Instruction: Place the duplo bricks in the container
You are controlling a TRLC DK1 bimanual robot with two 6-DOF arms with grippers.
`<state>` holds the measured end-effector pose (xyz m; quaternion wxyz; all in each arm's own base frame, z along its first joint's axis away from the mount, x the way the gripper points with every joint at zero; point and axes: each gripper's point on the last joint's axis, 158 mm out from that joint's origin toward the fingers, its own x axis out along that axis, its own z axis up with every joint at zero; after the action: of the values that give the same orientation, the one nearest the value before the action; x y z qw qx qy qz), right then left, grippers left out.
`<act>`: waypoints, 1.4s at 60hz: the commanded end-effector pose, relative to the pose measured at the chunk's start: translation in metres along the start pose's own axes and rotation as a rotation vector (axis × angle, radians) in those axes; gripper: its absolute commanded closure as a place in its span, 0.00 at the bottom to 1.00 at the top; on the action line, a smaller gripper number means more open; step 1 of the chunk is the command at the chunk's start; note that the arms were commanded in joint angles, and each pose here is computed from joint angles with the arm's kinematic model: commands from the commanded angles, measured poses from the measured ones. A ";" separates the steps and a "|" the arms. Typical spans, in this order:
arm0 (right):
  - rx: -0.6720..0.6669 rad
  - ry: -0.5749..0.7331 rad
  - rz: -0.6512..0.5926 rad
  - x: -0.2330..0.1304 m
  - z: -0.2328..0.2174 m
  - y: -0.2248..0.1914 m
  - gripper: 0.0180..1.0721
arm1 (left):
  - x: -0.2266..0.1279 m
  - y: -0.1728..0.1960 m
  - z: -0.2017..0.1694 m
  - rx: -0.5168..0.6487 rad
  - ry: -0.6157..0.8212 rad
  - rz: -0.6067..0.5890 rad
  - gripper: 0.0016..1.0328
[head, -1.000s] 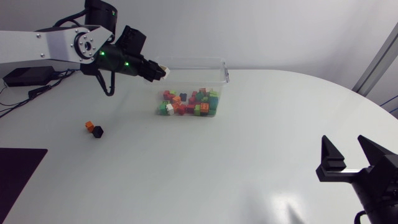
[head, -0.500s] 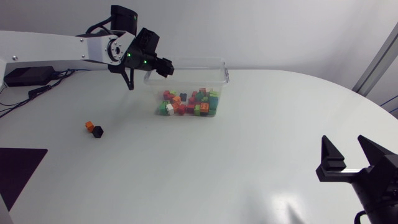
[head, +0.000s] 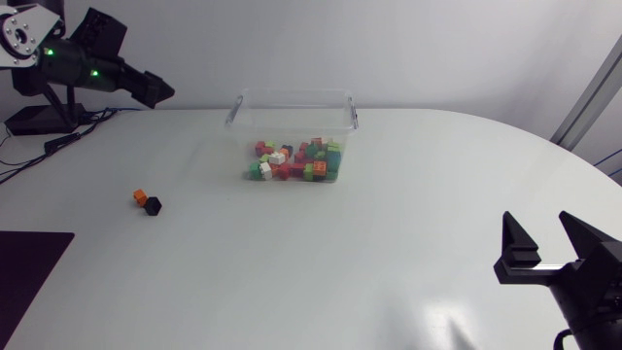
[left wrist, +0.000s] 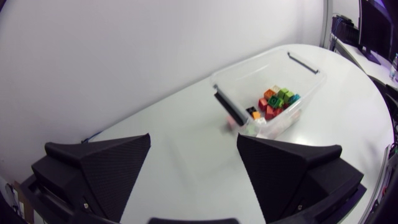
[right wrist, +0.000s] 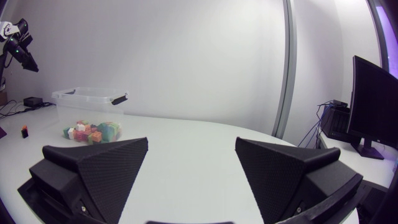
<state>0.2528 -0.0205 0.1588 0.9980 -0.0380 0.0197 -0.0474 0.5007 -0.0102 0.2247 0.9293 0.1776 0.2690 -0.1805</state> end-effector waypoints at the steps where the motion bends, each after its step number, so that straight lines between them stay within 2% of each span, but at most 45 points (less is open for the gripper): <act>1: -0.012 0.006 -0.007 0.001 -0.007 -0.001 0.04 | 0.007 0.001 -0.050 0.036 0.105 -0.031 0.05; 7: -0.012 0.006 -0.007 0.001 -0.007 -0.001 0.04 | 0.016 0.024 -0.101 0.071 0.222 -0.052 0.05; 12: -0.014 0.006 -0.007 0.001 -0.007 -0.001 0.04 | 0.022 0.043 -0.130 0.091 0.278 -0.061 0.06; 26: -0.014 0.006 -0.007 0.001 -0.007 -0.001 0.04 | 0.037 0.061 -0.201 0.189 0.449 -0.182 0.07; 35: -0.012 0.006 -0.007 0.001 -0.007 -0.001 0.04 | 0.039 0.051 -0.230 0.248 0.530 -0.306 0.09; 49: -0.014 0.008 -0.007 0.001 -0.008 -0.001 0.04 | 0.045 0.040 -0.257 0.331 0.611 -0.366 0.10; 70: -0.014 0.006 -0.007 0.001 -0.007 -0.001 0.04 | 0.071 0.027 -0.271 0.341 0.645 -0.403 0.17; 76: -0.012 0.006 -0.007 0.001 -0.007 -0.001 0.04 | 0.077 0.029 -0.273 0.338 0.647 -0.402 0.30; 80: -0.014 0.008 -0.007 0.001 -0.008 -0.001 0.04 | 0.080 0.031 -0.274 0.330 0.649 -0.399 0.42; 84: -0.012 0.005 -0.007 0.001 -0.006 -0.001 0.04 | 0.081 0.033 -0.276 0.330 0.655 -0.390 0.46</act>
<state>0.2528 -0.0205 0.1588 0.9980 -0.0380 0.0197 -0.0472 0.4542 0.1151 -0.0263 0.7044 0.3166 0.5444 -0.3273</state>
